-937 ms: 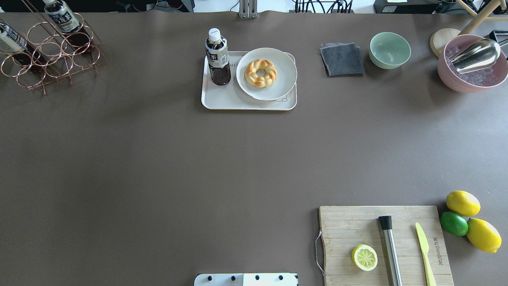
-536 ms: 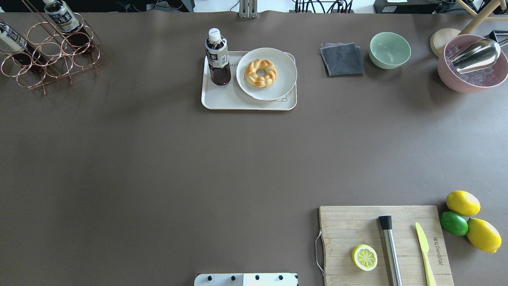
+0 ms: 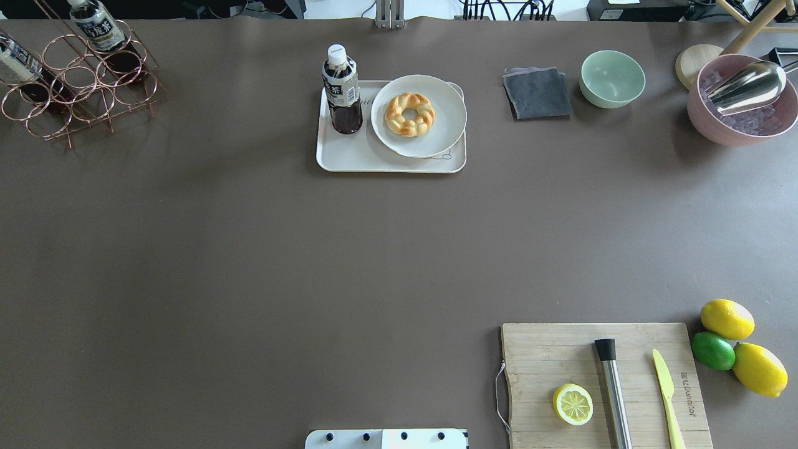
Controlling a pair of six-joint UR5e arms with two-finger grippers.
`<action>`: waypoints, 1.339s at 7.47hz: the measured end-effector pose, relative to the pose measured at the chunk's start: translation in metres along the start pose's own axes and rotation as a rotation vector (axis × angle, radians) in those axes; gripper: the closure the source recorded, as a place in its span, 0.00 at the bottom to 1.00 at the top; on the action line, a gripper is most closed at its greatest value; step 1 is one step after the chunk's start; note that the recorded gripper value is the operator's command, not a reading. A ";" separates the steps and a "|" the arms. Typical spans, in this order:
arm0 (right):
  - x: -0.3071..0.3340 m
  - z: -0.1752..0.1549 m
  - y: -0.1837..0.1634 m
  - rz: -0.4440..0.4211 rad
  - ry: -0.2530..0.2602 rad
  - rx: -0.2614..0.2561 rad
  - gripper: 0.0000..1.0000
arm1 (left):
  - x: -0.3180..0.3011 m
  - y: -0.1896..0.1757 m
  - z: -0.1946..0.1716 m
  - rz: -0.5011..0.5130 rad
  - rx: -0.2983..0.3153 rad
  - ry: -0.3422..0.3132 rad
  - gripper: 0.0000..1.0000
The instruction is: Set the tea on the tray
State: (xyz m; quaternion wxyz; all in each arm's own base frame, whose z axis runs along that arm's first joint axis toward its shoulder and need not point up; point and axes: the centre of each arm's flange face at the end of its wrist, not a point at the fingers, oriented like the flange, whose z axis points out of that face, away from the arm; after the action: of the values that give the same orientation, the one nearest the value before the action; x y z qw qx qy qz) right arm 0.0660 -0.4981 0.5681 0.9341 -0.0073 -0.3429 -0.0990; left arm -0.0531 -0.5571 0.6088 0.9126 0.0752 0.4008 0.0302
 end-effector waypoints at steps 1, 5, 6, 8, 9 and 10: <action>0.012 0.012 0.000 0.013 -0.004 -0.011 0.00 | -0.010 0.006 -0.009 0.009 -0.016 0.002 0.02; 0.049 0.054 -0.013 0.061 -0.035 -0.011 0.00 | -0.026 0.028 -0.026 -0.003 -0.024 -0.005 0.02; 0.048 0.054 -0.014 0.072 -0.044 -0.007 0.00 | -0.027 0.029 -0.025 -0.004 -0.026 -0.007 0.02; 0.047 0.052 -0.015 0.074 -0.047 0.001 0.00 | -0.028 0.029 -0.024 -0.007 -0.029 -0.007 0.02; 0.047 0.050 -0.016 0.073 -0.045 0.006 0.00 | -0.028 0.029 -0.023 -0.007 -0.029 -0.008 0.02; 0.047 0.047 -0.016 0.072 -0.043 0.011 0.00 | -0.028 0.029 -0.023 -0.007 -0.030 -0.008 0.02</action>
State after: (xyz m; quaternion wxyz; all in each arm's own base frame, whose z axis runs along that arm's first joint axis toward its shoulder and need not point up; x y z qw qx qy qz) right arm 0.0677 -0.5187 0.6332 0.9295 -0.0167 -0.3629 -0.0631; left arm -0.0889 -0.5295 0.6189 0.9153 0.0602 0.3969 0.0326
